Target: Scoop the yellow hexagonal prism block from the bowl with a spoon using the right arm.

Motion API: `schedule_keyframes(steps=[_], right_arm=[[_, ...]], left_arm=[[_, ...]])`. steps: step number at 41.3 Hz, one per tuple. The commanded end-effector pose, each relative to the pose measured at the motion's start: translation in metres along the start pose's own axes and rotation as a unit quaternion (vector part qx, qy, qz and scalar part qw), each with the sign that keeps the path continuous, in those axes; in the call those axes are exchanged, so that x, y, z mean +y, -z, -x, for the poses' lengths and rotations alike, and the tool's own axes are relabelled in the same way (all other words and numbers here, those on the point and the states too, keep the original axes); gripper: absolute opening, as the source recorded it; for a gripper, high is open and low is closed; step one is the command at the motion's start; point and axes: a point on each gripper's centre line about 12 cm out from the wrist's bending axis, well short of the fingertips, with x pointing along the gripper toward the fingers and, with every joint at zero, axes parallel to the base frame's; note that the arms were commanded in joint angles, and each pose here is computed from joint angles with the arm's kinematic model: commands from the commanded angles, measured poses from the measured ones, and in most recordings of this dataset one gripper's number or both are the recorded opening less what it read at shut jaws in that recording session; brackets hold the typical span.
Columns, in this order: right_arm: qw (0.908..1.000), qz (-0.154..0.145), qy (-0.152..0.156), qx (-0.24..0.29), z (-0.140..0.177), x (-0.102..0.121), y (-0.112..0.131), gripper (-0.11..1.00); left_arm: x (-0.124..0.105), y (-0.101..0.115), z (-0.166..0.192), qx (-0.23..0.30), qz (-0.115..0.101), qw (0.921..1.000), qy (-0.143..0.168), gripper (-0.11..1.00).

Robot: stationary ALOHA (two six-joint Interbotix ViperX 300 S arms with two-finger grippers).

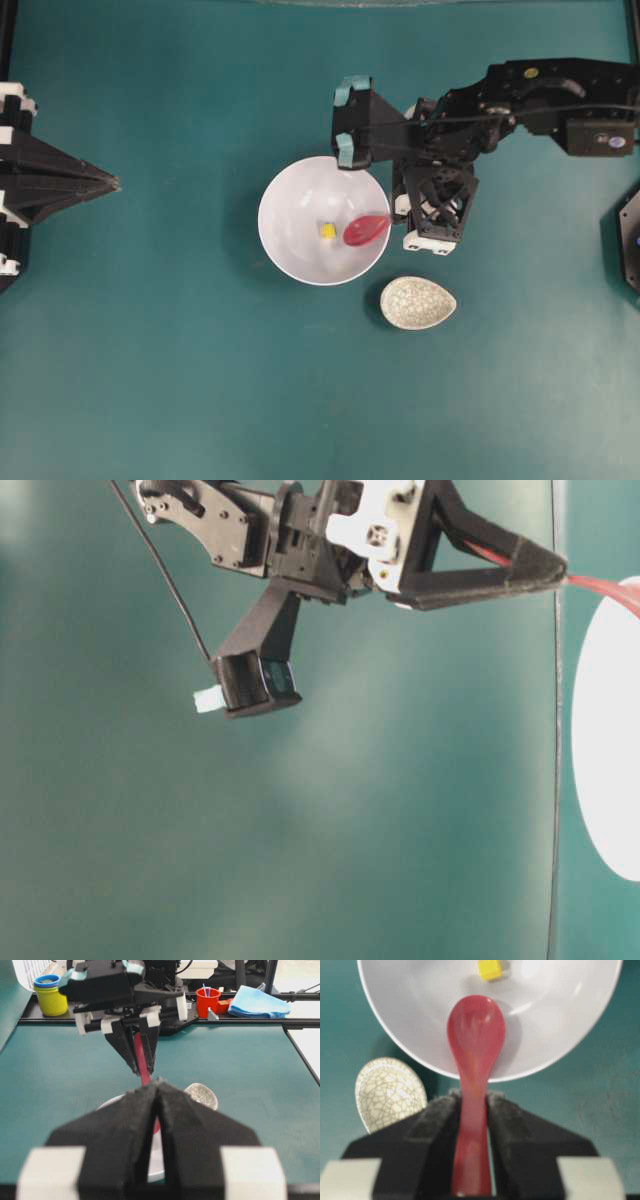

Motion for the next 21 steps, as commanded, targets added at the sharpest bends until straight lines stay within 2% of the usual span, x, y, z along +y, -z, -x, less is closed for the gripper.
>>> schedule_keyframes(steps=[1,21], right_arm=[[0.9997,0.008,0.001,-0.022,0.010,0.003,-0.012,0.25],[0.9997,0.019,0.014,-0.011,-0.005,-0.004,-0.020,0.25]], left_arm=[[0.001,-0.012,-0.003,-0.015,-0.002,0.9999,-0.001,0.03],[0.001,-0.012,-0.002,-0.017,-0.002,0.9999,-0.001,0.03]])
